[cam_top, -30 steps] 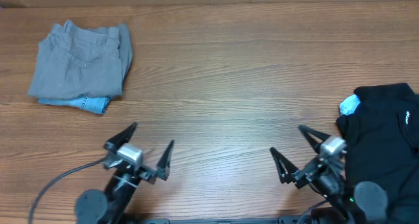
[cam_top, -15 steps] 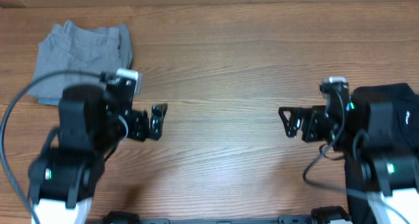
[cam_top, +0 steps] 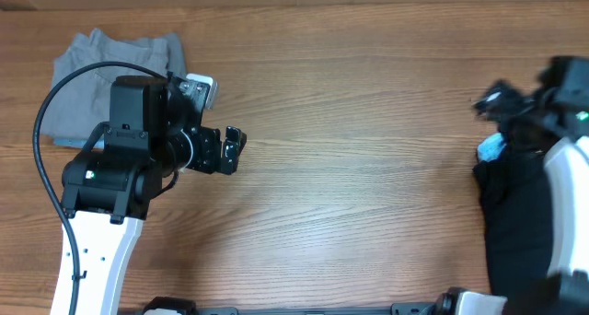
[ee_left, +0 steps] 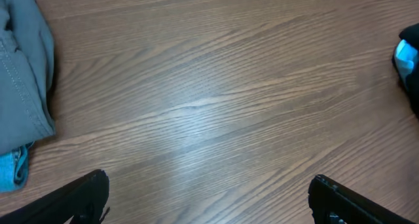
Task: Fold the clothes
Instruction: 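Reach the right gripper to the black t-shirt at right and grasp it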
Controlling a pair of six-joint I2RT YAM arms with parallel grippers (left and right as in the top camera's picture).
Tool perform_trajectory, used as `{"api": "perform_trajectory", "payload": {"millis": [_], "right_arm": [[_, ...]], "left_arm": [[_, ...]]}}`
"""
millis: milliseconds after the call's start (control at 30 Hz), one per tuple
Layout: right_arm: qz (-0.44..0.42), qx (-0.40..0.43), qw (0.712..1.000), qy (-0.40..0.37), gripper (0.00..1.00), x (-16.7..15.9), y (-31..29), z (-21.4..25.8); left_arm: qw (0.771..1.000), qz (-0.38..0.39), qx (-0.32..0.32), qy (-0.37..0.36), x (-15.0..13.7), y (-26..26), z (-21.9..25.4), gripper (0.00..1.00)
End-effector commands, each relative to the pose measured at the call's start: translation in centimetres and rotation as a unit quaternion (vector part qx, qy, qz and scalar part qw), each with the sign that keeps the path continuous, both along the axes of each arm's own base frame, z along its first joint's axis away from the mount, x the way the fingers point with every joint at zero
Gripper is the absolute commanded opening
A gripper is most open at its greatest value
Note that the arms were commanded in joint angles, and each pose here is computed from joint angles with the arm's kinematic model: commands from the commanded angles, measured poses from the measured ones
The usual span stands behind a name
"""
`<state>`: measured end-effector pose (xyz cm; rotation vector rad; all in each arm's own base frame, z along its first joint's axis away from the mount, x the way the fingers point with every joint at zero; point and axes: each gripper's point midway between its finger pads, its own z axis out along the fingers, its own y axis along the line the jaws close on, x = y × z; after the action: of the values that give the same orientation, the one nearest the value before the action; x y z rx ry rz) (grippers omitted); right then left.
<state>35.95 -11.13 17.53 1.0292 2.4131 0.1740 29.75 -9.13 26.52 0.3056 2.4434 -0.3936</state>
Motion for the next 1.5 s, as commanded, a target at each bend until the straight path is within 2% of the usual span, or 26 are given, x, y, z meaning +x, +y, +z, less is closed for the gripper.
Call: {"api": "perform_trajectory", "payload": {"millis": [0,100,133,333,467,500,667,700,733,767,833,1000,1200,1333,1467], "right_arm": [[-0.085,-0.001,0.996,0.001,1.0,0.9,-5.3,-1.5],[-0.125,0.012,0.992,0.018,0.99,1.2,-8.1,-4.6],[-0.144,0.022,0.989,0.024,0.95,1.4,-8.7,-5.9],[-0.174,0.035,0.983,0.051,0.89,2.3,-9.6,-10.1],[-0.199,0.045,0.976,0.08,0.8,1.9,-9.8,-13.0],[-0.199,0.048,0.975,0.088,0.75,1.8,-9.8,-13.6],[-0.199,0.054,0.974,0.094,0.37,1.6,-9.5,-13.9],[-0.198,0.057,0.974,0.093,0.28,1.7,-9.4,-13.9],[-0.186,0.078,0.976,0.084,0.09,2.2,-8.7,-13.8],[-0.174,0.1,0.977,0.07,0.04,2.9,-8.0,-13.5],[-0.12,0.142,0.982,0.024,0.04,4.8,-6.2,-11.9],[-0.008,0.165,0.984,-0.065,0.04,8.0,-2.2,-7.0],[0.091,0.18,0.974,-0.098,0.04,10.7,5.2,-4.9],[0.195,0.177,0.957,-0.119,0.04,12.4,14.3,-3.7],[0.281,0.18,0.933,-0.134,0.04,12.2,22.6,-2.8]], "left_arm": [[1.0,-0.017,-0.006,-0.02,0.3,-0.6,1.2,1.0],[1.0,-0.016,-0.007,-0.024,0.5,-0.6,1.4,1.0],[1.0,-0.016,-0.007,-0.025,0.6,-0.7,1.3,1.0],[0.999,-0.014,-0.012,-0.038,1.4,-0.8,1.7,1.0],[0.999,-0.004,-0.02,-0.038,1.8,-0.9,1.8,1.0],[0.999,-0.004,-0.021,-0.038,1.8,-0.9,1.8,1.0],[0.999,-0.004,-0.02,-0.038,1.8,-0.9,1.7,1.0],[0.999,-0.004,-0.02,-0.038,1.8,-0.9,1.8,1.0],[0.999,-0.004,-0.02,-0.039,1.8,-0.9,1.8,1.0],[0.999,-0.004,-0.02,-0.04,1.9,-0.9,1.8,1.0],[0.999,-0.004,-0.021,-0.041,1.9,-0.9,1.9,1.0],[0.999,-0.004,-0.021,-0.041,1.9,-0.9,1.9,1.0],[0.999,-0.004,-0.021,-0.041,1.9,-0.9,1.9,1.0],[0.999,-0.004,-0.021,-0.041,1.9,-0.9,1.9,1.0],[0.999,-0.004,-0.021,-0.041,1.9,-0.9,1.9,1.0]]}}
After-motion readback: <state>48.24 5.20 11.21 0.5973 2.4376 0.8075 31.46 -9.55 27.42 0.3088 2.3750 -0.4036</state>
